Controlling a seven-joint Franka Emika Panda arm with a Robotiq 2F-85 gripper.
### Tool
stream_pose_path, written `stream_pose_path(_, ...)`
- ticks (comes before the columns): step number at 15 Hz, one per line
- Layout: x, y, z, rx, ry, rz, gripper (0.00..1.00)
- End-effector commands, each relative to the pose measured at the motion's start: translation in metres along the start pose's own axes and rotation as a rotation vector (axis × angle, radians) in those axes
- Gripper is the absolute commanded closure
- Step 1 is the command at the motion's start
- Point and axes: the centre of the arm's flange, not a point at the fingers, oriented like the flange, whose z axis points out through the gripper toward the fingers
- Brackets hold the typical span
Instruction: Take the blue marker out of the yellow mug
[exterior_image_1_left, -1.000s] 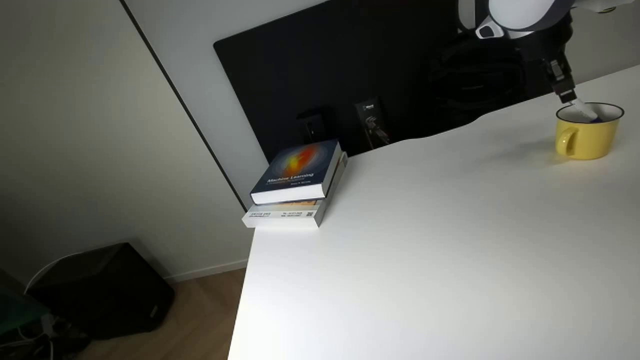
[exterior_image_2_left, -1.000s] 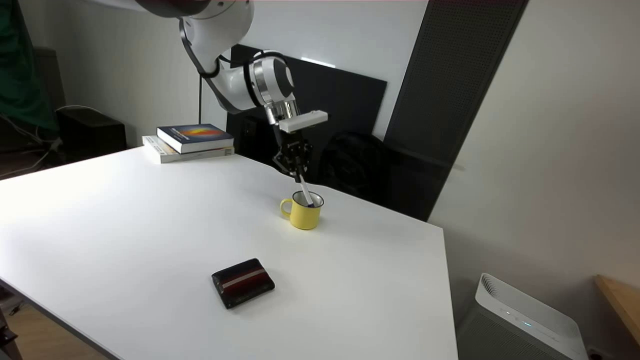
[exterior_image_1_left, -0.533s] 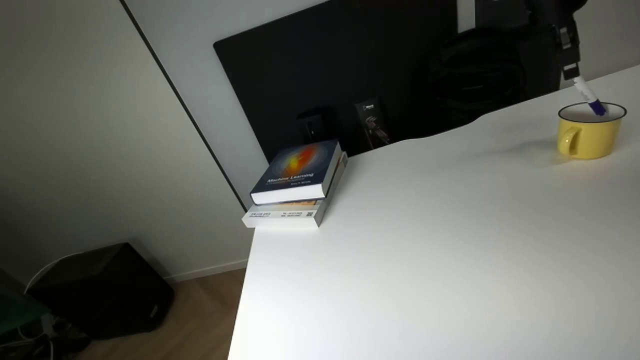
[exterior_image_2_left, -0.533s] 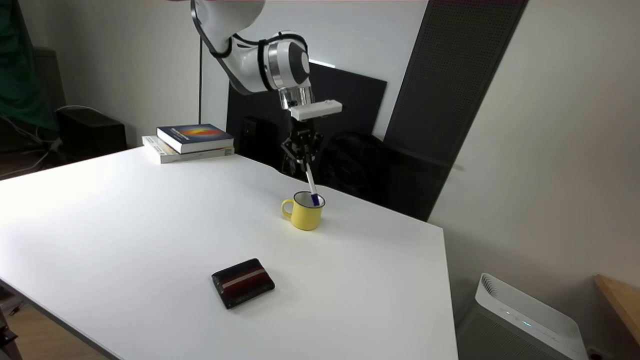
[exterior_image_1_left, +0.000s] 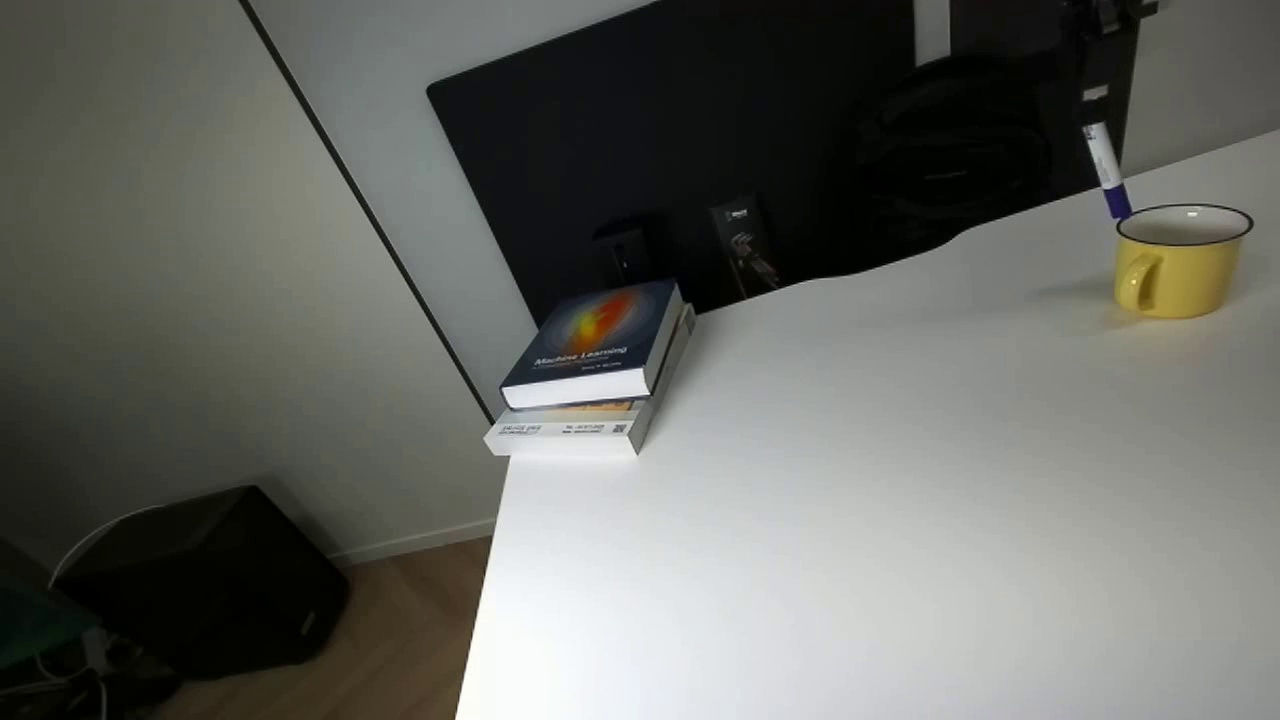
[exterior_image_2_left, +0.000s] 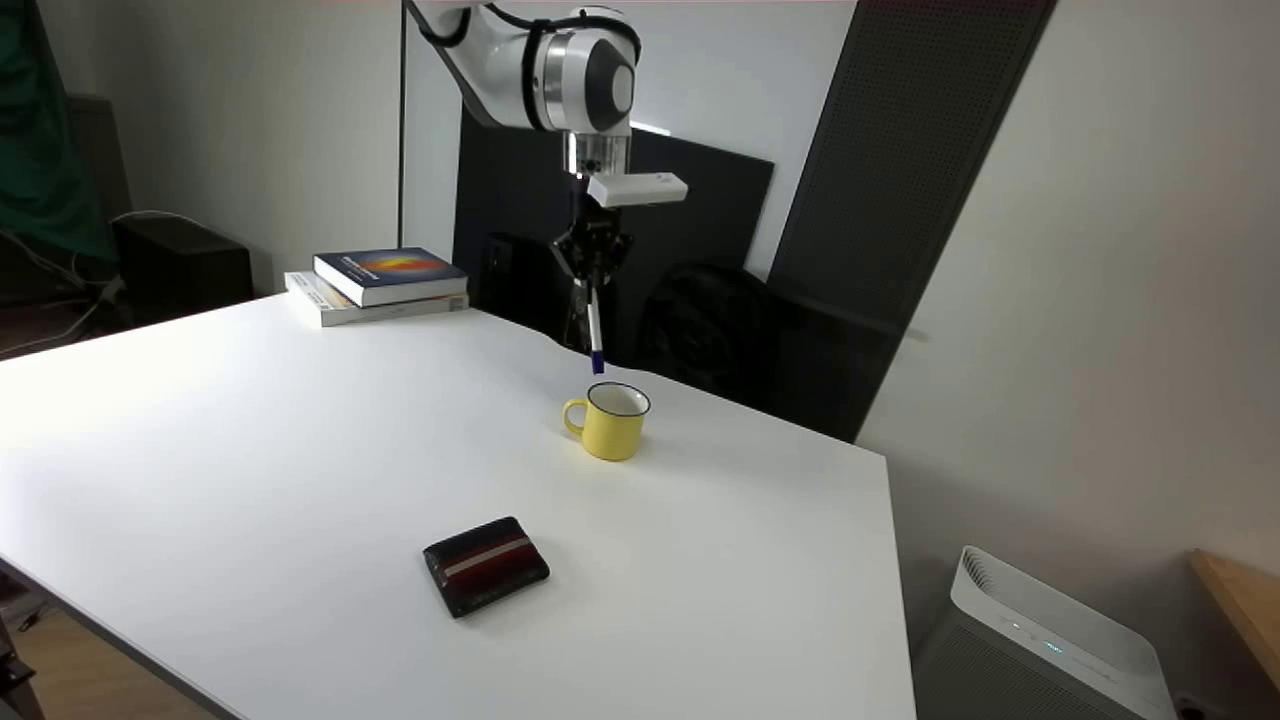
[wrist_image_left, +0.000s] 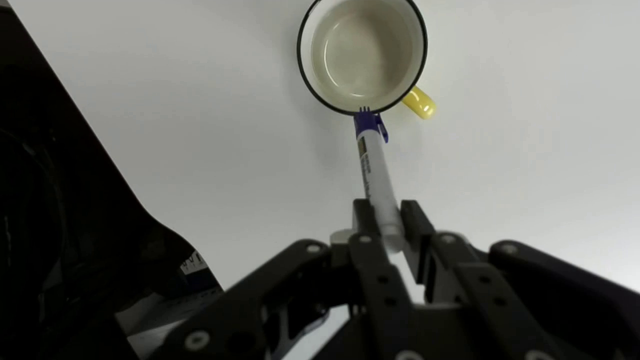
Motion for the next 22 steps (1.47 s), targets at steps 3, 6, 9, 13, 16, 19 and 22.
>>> stream_pose_path(3, 0.008, -0.039, 0.010, 0.110, 0.093, -0.149, 0.96)
stream_pose_path(6, 0.009, -0.044, 0.031, 0.168, 0.115, -0.152, 0.96)
stream_pose_path(9, 0.006, -0.047, 0.049, 0.272, 0.158, -0.184, 0.96)
stream_pose_path(13, 0.004, -0.054, 0.072, 0.426, 0.236, -0.237, 0.96)
stream_pose_path(16, 0.004, -0.056, 0.097, 0.550, 0.273, -0.252, 0.96)
stream_pose_path(19, 0.005, -0.060, 0.120, 0.669, 0.268, -0.263, 0.96)
stream_pose_path(22, 0.007, -0.065, 0.140, 0.730, 0.236, -0.256, 0.96)
